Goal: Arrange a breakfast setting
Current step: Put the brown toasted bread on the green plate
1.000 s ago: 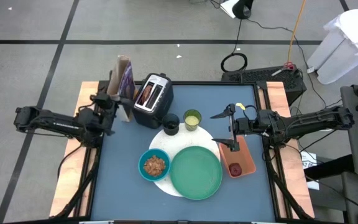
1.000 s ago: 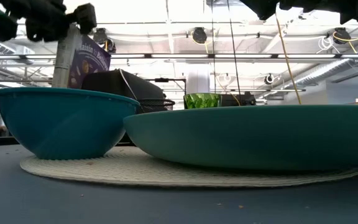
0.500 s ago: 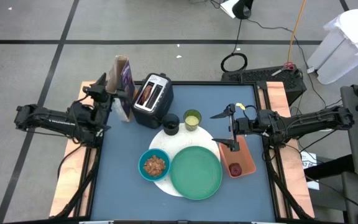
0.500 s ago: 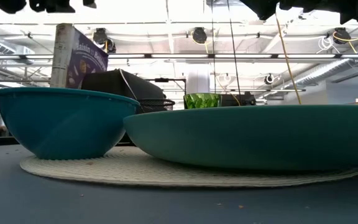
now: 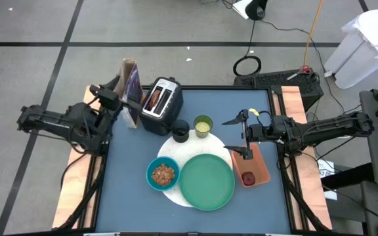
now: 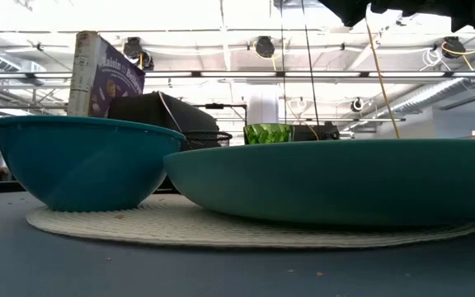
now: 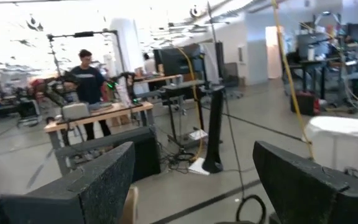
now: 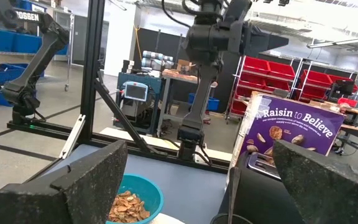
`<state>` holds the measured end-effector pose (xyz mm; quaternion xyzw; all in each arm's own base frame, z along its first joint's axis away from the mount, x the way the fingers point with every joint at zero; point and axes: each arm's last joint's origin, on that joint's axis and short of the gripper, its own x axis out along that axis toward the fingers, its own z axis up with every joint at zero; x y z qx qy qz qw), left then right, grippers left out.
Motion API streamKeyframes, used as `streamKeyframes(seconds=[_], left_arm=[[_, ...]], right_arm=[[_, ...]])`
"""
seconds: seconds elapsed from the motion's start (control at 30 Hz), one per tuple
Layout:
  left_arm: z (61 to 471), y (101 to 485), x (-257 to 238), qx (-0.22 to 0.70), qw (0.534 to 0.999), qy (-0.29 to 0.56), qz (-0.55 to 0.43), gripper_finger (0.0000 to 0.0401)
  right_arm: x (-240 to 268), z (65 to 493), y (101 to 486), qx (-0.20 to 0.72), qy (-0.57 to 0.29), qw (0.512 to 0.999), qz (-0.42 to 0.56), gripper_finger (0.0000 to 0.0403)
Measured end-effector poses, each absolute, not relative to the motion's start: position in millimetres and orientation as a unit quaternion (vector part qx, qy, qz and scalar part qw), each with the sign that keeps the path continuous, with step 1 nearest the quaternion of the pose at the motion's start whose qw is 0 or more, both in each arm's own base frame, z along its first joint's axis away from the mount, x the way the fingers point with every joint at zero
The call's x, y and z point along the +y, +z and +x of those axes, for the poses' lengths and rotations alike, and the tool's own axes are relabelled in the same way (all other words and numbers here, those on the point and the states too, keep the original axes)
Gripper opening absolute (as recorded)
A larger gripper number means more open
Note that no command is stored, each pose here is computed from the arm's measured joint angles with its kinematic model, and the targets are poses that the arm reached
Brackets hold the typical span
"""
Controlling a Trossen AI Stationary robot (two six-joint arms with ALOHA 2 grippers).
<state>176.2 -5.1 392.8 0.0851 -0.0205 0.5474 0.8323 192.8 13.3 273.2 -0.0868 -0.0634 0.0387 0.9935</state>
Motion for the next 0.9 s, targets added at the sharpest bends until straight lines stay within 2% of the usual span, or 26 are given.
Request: streamKeyframes(seconds=[0.6,0.77,0.9], left_arm=[[244,433,-31,0.055,0.853,0.496,0.153,0.0333],[259,428,-36,0.045,0.913,0.382,0.138,0.0333],[263,420,-32,0.052,0.950,0.295,0.084,0.0333]], right_arm=[[13,193,273,-0.063,0.039,0.993,-0.087,0.0396],[13,193,273,-0.063,0.040,0.993,-0.087,0.0396],[13,193,273,-0.063,0.040,0.993,-0.087,0.0396]])
